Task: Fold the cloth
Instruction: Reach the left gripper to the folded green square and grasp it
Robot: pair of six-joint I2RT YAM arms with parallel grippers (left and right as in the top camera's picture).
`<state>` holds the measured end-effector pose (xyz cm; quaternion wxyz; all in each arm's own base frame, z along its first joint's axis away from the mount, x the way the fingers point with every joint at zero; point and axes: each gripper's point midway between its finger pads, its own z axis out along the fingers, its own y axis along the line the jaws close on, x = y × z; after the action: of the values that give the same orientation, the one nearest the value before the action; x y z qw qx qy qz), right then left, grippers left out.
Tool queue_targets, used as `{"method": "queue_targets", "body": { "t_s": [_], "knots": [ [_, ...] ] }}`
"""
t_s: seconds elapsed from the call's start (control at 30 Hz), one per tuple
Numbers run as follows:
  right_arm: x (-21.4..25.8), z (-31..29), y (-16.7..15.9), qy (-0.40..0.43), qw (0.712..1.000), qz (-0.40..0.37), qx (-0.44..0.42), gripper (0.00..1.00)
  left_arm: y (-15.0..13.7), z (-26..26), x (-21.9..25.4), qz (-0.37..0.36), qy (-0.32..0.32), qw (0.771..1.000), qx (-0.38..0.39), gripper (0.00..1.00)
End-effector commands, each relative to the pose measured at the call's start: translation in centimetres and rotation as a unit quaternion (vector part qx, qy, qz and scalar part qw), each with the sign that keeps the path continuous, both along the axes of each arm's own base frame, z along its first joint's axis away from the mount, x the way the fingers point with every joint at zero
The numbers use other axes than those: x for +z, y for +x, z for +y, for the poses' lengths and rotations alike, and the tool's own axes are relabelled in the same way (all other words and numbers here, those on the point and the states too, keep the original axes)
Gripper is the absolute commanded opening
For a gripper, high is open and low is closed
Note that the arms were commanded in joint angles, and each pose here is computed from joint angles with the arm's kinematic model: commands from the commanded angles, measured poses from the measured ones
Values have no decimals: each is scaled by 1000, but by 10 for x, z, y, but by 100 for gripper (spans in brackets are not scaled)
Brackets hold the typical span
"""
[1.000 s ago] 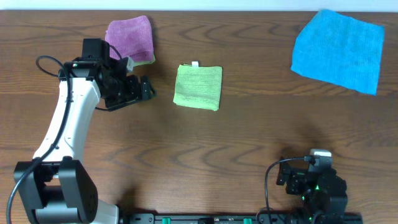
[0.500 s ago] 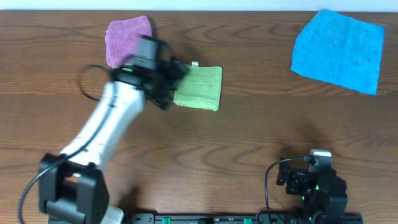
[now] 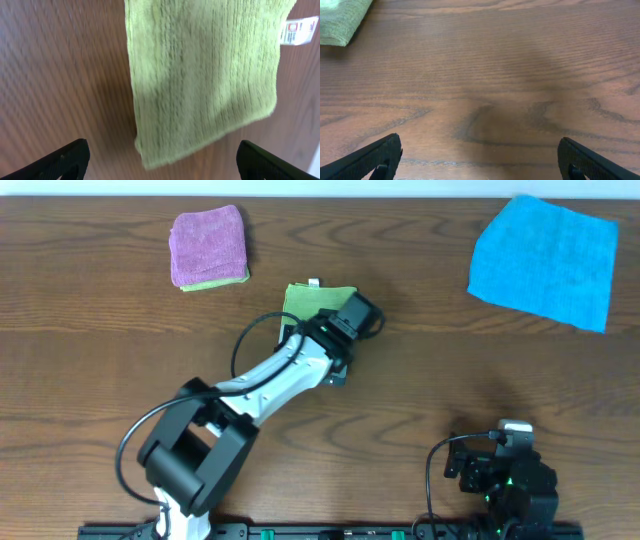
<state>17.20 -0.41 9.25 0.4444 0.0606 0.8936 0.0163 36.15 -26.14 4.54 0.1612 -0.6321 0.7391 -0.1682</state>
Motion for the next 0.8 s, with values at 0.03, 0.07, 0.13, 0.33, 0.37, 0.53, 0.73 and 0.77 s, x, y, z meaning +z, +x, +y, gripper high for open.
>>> {"method": "queue_targets", "body": {
  "t_s": [0.03,0.07,0.13,0.33,0.37,0.53,0.73,0.77],
  "knots": [
    [-2,-1,0,7,1000,0,-7,99,4,22,-13,-28,55,997,47,95],
    [-2,-1,0,7,1000,0,-7,99,2,25,-16,-26,59,997,47,95],
    [-2,-1,0,7,1000,0,-7,99,1,30,-22,-32,66,996,49,95],
    [-2,-1,0,7,1000,0,-7,99,16,36,-29,-99,71,991,46,95],
    [-2,-1,0,7,1000,0,-7,99,16,37,-31,-105,71,991,49,95],
    [-2,-1,0,7,1000,0,-7,99,15,49,-41,-119,79,988,61,96],
    [-2,-1,0,7,1000,0,-7,99,25,61,-50,-127,76,986,80,99],
    [-2,-1,0,7,1000,0,-7,99,31,61,-52,-133,73,985,80,99]
  ]
}}
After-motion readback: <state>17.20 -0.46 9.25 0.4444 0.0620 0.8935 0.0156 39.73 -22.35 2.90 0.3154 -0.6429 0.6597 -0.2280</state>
